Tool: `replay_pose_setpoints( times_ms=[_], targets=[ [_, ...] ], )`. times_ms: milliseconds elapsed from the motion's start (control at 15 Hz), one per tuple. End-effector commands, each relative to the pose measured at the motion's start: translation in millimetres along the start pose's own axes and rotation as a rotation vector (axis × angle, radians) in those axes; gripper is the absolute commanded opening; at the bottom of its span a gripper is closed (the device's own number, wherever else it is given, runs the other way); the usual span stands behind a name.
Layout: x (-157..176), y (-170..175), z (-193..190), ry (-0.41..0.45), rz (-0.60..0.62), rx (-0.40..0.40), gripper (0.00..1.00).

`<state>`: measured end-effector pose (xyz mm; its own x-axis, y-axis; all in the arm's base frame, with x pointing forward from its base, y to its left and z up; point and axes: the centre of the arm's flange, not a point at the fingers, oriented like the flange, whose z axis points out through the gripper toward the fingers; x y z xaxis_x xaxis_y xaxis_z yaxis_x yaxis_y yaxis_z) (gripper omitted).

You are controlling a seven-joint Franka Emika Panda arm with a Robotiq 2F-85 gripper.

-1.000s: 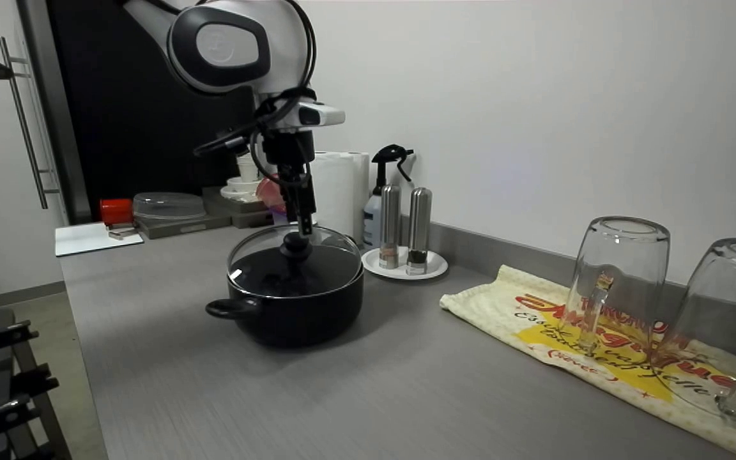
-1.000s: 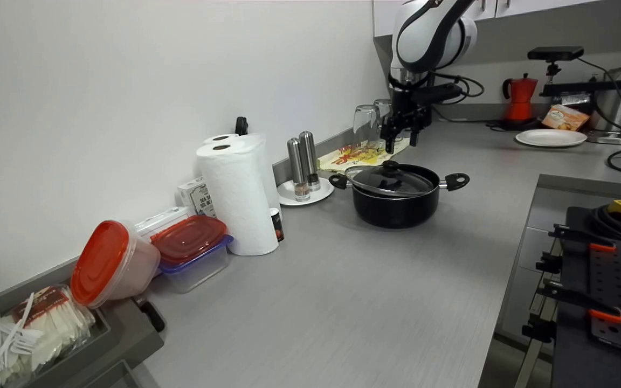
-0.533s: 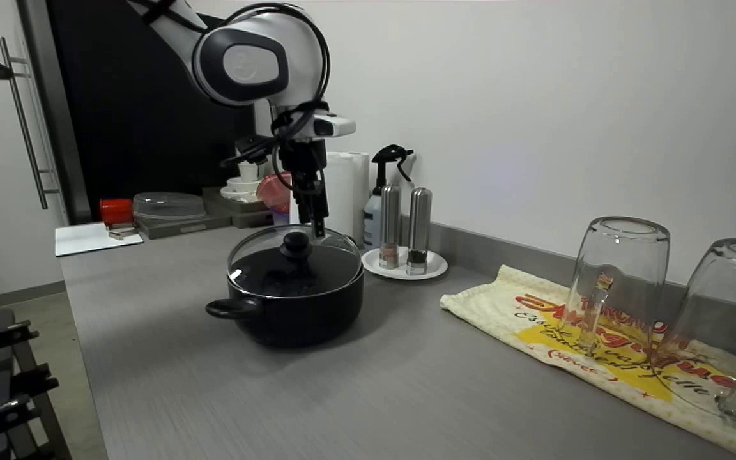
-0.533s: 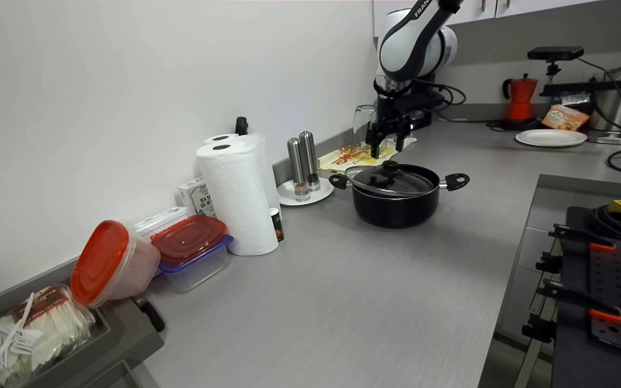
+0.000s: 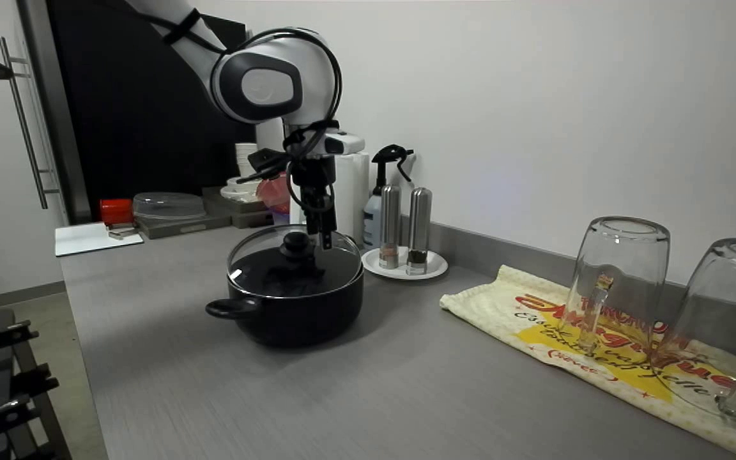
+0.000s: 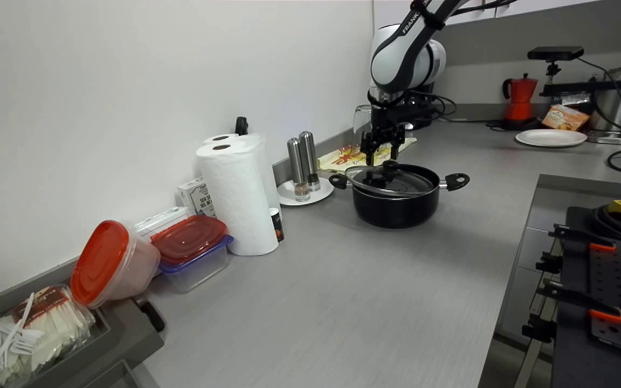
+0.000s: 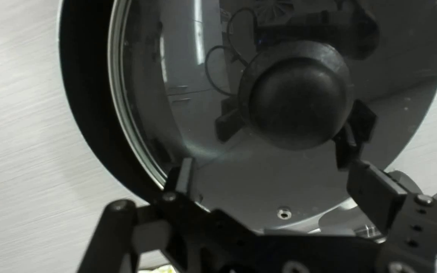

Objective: Uncover the pot

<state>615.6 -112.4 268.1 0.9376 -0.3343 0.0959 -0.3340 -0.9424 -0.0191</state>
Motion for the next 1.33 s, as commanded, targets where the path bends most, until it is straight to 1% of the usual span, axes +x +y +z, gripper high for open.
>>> replay_pose_setpoints(
  times_ms=[0,267,533,1267],
  targets=[
    [13.3,-7.5,3.1,-0.008,0.013,0.007,1.00],
    [18.1,-10.3,-0.5,-0.002,0.009,0.008,1.00],
    [18.6,-14.2,-12.3,0.005,0.000,0.011,1.00],
    [5.0,-15.6,-38.2,-0.026,-0.017,0.011,1.00]
  ],
)
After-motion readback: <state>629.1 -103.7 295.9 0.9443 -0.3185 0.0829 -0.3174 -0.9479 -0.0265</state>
